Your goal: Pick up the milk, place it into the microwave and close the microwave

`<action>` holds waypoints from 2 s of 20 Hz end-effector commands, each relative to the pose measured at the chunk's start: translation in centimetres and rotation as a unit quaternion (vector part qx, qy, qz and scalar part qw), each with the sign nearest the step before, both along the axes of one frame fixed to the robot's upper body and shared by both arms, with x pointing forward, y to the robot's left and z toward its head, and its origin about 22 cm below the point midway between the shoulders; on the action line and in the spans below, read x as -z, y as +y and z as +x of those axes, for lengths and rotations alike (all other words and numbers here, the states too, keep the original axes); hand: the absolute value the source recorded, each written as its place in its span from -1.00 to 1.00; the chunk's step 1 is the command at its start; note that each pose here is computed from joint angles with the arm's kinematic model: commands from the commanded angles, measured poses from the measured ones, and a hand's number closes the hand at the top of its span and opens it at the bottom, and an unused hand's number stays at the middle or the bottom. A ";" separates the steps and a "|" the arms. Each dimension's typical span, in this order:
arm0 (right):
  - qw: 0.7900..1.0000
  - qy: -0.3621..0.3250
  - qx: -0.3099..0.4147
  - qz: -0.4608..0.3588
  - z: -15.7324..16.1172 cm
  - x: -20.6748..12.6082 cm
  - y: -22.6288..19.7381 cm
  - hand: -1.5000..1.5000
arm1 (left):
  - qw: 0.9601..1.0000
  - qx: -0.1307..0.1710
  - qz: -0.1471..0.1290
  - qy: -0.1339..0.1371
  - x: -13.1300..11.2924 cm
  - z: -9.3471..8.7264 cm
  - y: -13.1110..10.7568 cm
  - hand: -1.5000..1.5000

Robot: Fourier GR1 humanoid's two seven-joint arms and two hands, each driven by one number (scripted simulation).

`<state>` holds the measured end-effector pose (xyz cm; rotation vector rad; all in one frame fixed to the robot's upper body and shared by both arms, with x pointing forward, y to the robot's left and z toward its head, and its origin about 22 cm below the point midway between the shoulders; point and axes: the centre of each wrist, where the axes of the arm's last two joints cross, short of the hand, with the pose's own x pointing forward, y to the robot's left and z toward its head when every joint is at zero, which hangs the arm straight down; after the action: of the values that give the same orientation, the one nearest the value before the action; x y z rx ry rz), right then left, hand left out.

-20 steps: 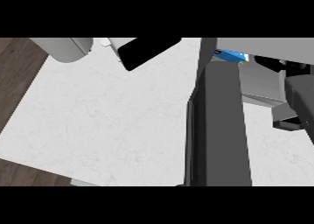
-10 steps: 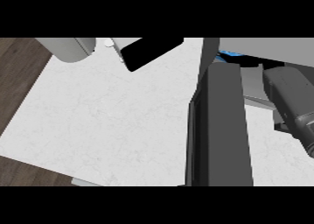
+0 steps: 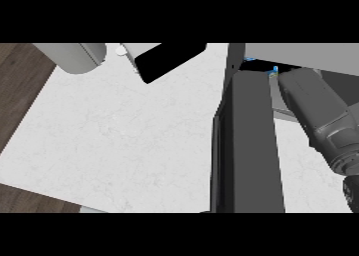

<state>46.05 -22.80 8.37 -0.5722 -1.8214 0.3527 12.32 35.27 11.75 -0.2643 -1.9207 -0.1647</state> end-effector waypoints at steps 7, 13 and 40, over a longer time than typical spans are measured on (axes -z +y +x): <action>0.998 -0.044 0.005 0.045 0.6 -1.3 4.1 -1.00 | 1.000 0.004 0.004 0.029 1.3 0.2 -0.1 -1.00; 0.997 -0.047 0.036 0.050 0.1 -0.1 1.4 -1.00 | 0.999 0.019 -0.003 0.041 2.3 0.1 -0.6 -1.00; 0.929 0.048 -0.192 0.311 -7.5 13.6 -0.7 -1.00 | 0.979 0.178 0.042 0.088 9.8 4.5 -8.8 -1.00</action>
<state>40.16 -24.07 -2.97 0.1523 -1.8254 0.0852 15.65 27.69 3.24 -0.5599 -1.6855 -0.4081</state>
